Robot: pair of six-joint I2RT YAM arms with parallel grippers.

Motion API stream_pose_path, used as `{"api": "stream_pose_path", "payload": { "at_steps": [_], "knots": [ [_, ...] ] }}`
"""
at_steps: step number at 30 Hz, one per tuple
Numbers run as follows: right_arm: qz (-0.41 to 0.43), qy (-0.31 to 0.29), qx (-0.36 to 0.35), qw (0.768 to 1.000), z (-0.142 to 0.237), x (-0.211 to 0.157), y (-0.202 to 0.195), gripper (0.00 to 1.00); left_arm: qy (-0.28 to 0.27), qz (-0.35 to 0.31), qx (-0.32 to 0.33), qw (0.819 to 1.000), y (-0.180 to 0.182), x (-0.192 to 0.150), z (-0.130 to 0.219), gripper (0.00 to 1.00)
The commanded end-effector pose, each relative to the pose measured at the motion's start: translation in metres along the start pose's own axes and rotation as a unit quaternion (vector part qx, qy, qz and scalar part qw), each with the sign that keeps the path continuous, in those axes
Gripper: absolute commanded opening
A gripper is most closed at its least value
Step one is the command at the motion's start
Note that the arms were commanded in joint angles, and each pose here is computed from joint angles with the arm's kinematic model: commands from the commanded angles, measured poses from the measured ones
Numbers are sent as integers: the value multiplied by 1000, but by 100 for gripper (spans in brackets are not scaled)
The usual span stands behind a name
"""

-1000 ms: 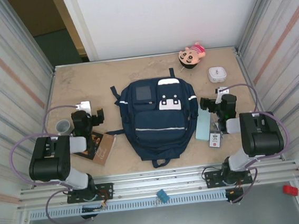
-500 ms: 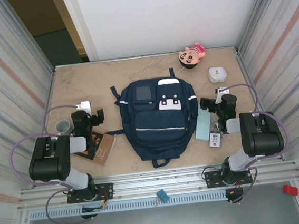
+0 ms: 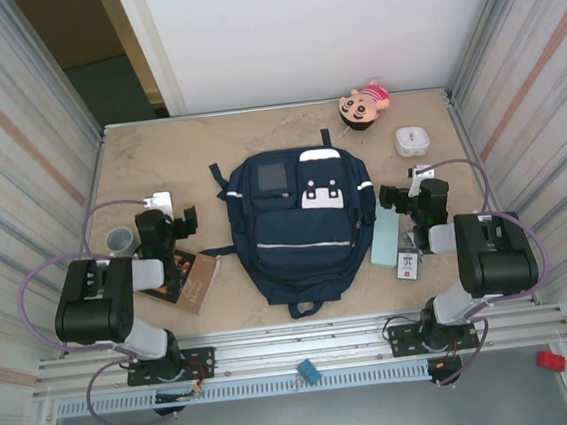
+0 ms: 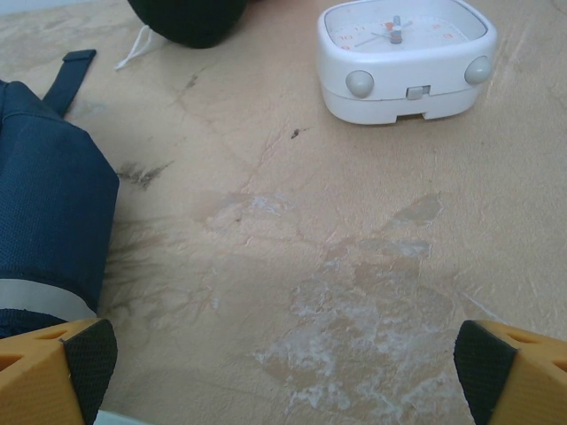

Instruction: Pack books, pencil case, and school supplies into a backpack

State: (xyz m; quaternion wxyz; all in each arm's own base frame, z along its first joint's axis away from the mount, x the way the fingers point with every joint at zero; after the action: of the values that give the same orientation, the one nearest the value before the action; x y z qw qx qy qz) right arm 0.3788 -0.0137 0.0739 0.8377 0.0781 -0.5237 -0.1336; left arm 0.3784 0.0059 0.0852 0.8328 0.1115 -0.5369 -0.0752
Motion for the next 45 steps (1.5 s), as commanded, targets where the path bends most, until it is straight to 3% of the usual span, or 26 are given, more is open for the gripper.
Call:
{"api": "stream_pose_path", "payload": {
  "at_steps": [1,9,13,17,21,25,29,33,37,45],
  "knots": [
    [4,-17,-1,1000,-2,13,2,99,-18,3,4,1000,2,13,0,99],
    [7,-13,-6,1000,7,32,8,99,-21,3,6,1000,3,13,1,99],
    [-16,8,-24,1000,39,84,21,98,-32,-30,25,999,-1,30,13,99],
    [-43,17,-48,998,76,145,35,99,-31,-106,-2,994,-31,79,41,99],
    [-62,62,-25,996,110,165,55,99,-4,-5,-79,997,-44,129,76,94],
    [-92,104,38,990,133,144,76,99,13,95,-215,972,-80,156,106,85],
    [-151,157,86,972,144,98,92,100,49,140,-296,943,-120,148,118,78],
    [-188,214,126,950,143,39,114,90,109,147,-331,926,-165,115,108,75],
    [-183,261,92,943,131,-10,121,87,184,145,-348,908,-202,80,89,65],
    [-136,296,65,943,89,-62,148,79,256,151,-315,901,-215,24,68,57]
  ]
}}
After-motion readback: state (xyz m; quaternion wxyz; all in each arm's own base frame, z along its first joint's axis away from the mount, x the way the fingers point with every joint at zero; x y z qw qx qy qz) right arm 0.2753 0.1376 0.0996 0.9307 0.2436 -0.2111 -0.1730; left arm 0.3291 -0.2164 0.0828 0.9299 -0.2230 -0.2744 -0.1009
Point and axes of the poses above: each hand's point on the last joint's axis, 136 mm out from that joint toward the fingers, its own z axis back along the fingers, its own y axis along the line the jaws close on, x = y × z, the point moved 1 cm from there along z, back along the fingers, and after that the axes turned 11 degrees about -z, right-handed, at the moved point
